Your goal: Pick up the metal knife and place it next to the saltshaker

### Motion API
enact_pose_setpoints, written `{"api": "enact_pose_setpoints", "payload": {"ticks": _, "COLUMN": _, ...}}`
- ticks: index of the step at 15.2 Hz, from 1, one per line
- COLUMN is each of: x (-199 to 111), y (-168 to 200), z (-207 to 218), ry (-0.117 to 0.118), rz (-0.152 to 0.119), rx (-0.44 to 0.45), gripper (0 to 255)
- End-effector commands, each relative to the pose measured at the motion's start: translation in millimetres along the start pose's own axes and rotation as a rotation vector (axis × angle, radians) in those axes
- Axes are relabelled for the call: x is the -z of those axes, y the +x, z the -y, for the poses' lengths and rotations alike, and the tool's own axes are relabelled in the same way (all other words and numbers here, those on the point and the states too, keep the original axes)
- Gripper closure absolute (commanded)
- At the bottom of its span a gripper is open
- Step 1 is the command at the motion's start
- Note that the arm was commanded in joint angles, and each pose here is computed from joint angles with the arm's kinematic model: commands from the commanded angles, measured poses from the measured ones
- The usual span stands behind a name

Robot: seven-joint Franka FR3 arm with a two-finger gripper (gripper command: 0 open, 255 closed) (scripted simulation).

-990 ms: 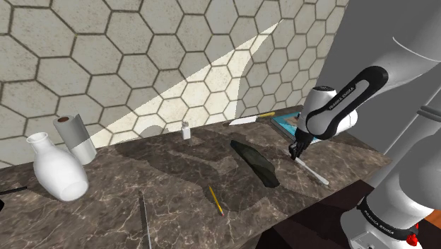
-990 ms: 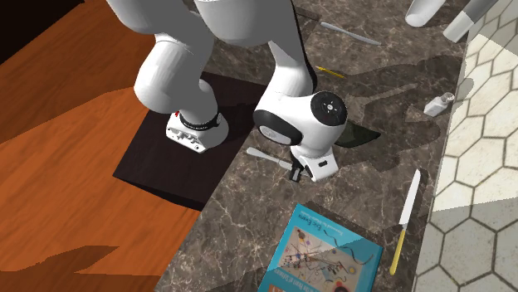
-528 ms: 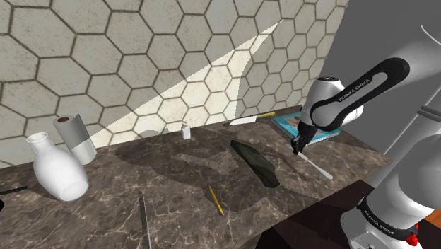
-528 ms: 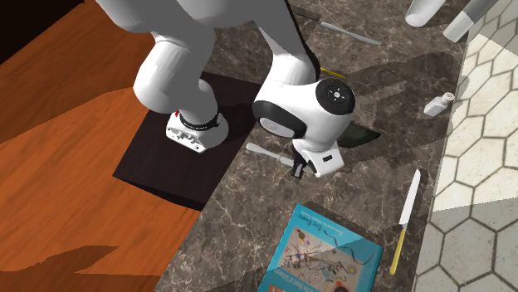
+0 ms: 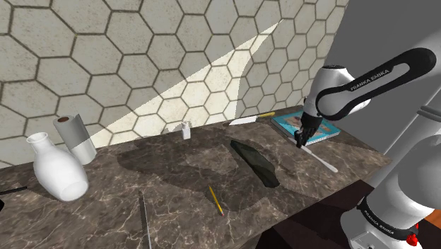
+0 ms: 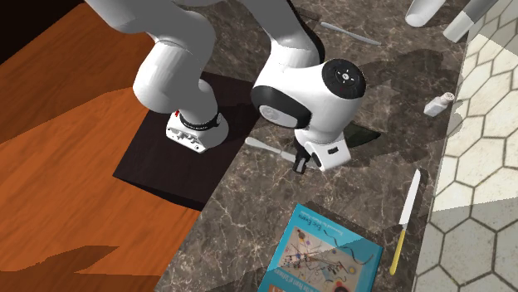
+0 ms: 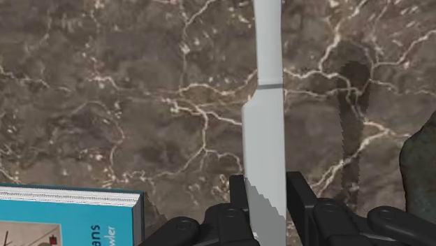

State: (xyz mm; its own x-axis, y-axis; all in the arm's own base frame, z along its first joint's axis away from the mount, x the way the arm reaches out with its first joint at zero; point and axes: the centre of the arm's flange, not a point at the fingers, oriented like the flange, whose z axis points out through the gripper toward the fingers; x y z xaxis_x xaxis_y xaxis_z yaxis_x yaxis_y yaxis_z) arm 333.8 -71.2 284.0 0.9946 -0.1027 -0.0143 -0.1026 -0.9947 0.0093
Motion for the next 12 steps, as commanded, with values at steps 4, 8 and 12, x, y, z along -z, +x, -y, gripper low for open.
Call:
{"api": "enact_pose_setpoints", "payload": {"ticks": 4, "x": 26.8, "y": 0.3, "z": -0.5, "ry": 0.0, "rz": 0.001, "rx": 0.0, "gripper": 255}}
{"api": "enact_pose_setpoints", "payload": {"ticks": 8, "x": 47.9, "y": 0.0, "z": -0.7, "ry": 0.0, "rz": 0.001, "rx": 0.0, "gripper": 255}}
{"api": "enact_pose_setpoints", "payload": {"ticks": 12, "x": 69.0, "y": -0.3, "z": -0.9, "ry": 0.0, "rz": 0.001, "rx": 0.0, "gripper": 255}}
